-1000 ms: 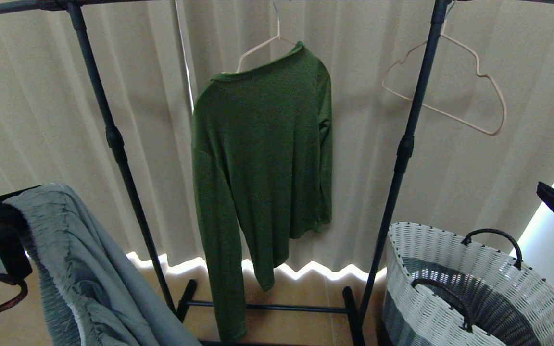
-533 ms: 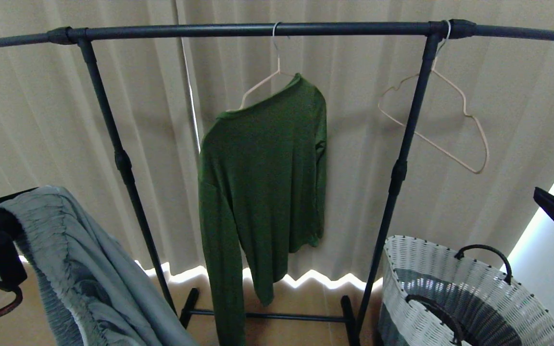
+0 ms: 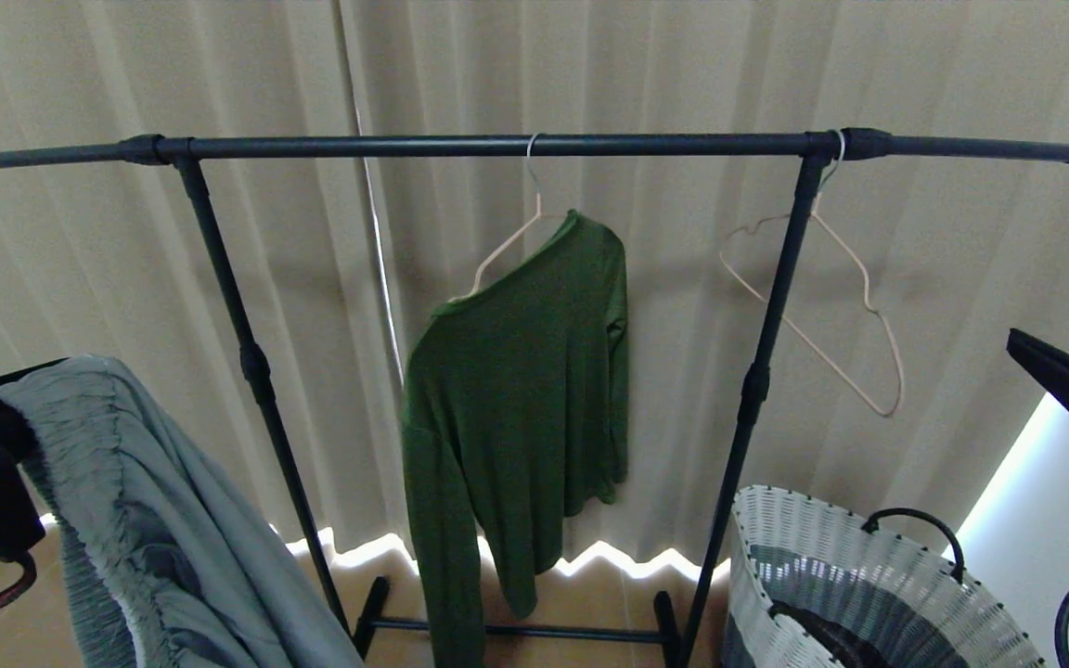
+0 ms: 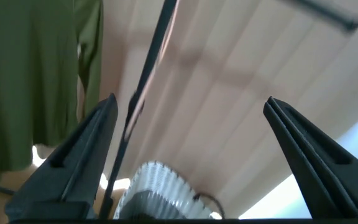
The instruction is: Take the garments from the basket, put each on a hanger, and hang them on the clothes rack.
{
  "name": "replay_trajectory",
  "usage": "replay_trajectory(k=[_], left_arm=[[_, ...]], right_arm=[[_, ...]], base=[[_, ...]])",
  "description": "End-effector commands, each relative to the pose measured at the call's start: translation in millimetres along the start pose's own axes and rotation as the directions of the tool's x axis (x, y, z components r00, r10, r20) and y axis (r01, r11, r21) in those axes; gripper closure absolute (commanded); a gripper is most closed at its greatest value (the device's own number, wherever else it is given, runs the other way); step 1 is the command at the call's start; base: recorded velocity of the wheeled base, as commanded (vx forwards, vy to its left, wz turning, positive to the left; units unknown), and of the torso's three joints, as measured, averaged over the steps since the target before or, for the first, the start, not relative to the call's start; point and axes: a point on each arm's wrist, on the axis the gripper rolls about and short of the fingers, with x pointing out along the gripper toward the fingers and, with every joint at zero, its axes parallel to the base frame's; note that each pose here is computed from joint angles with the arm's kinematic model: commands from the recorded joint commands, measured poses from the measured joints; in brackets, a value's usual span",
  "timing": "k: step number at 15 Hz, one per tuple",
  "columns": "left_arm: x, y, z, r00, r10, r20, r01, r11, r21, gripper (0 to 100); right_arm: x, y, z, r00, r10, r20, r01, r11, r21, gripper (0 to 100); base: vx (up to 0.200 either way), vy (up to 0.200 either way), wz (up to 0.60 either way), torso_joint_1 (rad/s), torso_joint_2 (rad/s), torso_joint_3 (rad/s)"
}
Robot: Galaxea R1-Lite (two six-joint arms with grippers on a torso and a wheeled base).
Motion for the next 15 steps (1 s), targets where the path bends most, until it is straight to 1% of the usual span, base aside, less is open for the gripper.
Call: replay_trajectory(k=[1,2,4,5,6,7,8,10,12,13,14,15], left_arm=[[1,-0.1,0,1.000,-0.002,-0.001,0.002,1.000,0.000,100],[1,-0.1,0,1.000,-0.003,0.000,0.003,1.000,0.000,100],[1,0.8,4,1.000,-0.001,0.010,0.001,1.000,-0.005,100],[1,0.8,4,1.000,-0.001,0.010,0.001,1.000,-0.005,100],[1,0.7,5,1.000,-0.001,0.010,0.001,1.000,-0.006,100],[3,0.2,4,1.000,-0.002,0.005,0.002,1.000,-0.005,100],[4,-0.2,4,1.000,-0.003,0.000,0.003,1.000,-0.005,100],[6,-0.7,4,1.000,-0.005,-0.005,0.005,1.000,-0.004,100],[6,-1.0,3,1.000,-0.005,-0.008,0.005,1.000,-0.001,100],[6,-1.4,1,1.000,-0.007,-0.014,0.007,1.000,0.002,100],[6,-1.4,1,1.000,-0.007,-0.014,0.007,1.000,0.002,100],[5,-1.9,-1,1.000,-0.009,-0.018,0.009,1.000,0.005,100]], right_arm=[[16,-3.1,9.8,1.000,0.003,-0.016,-0.003,1.000,0.004,0],[19,-5.0,15.8,0.999,0.009,-0.037,-0.008,1.000,0.023,0],[15,-6.1,22.0,0.989,0.050,-0.142,-0.046,0.998,0.035,0],[15,-6.1,22.0,0.989,0.050,-0.142,-0.046,0.998,0.035,0],[12,-7.0,24.2,0.975,0.070,-0.213,-0.063,0.997,0.038,0],[12,-7.1,23.5,0.968,0.072,-0.240,-0.065,0.997,0.038,0],[13,-6.6,21.1,0.962,0.075,-0.261,-0.068,0.997,0.038,0],[17,-6.0,18.8,0.958,0.079,-0.277,-0.071,0.997,0.039,0],[23,-5.4,17.4,0.953,0.082,-0.293,-0.065,0.996,0.067,0],[29,-4.2,16.8,0.947,0.090,-0.307,-0.062,0.993,0.099,0],[29,-4.2,16.8,0.947,0.090,-0.307,-0.062,0.993,0.099,0],[42,-2.4,13.9,0.937,0.099,-0.336,-0.060,0.990,0.125,0]], base=[[0.000,0.000,0.00,0.193,-0.49,-0.300],[0.000,0.000,0.00,0.207,-0.50,-0.295],[0.000,0.000,0.00,0.115,-0.28,-0.159],[0.000,0.000,0.00,0.041,-0.11,-0.071],[0.000,0.000,0.00,0.027,-0.07,-0.041],[0.000,0.000,0.00,0.000,0.00,0.000],[0.200,0.000,0.00,-0.002,-0.01,-0.017],[0.200,0.000,0.00,0.000,0.00,0.000],[0.200,0.000,0.00,-0.002,0.00,0.002],[0.200,0.000,0.00,-0.002,-0.01,0.002],[0.200,0.000,0.00,0.007,0.00,0.002],[0.200,0.000,0.00,0.012,0.01,-0.007]])
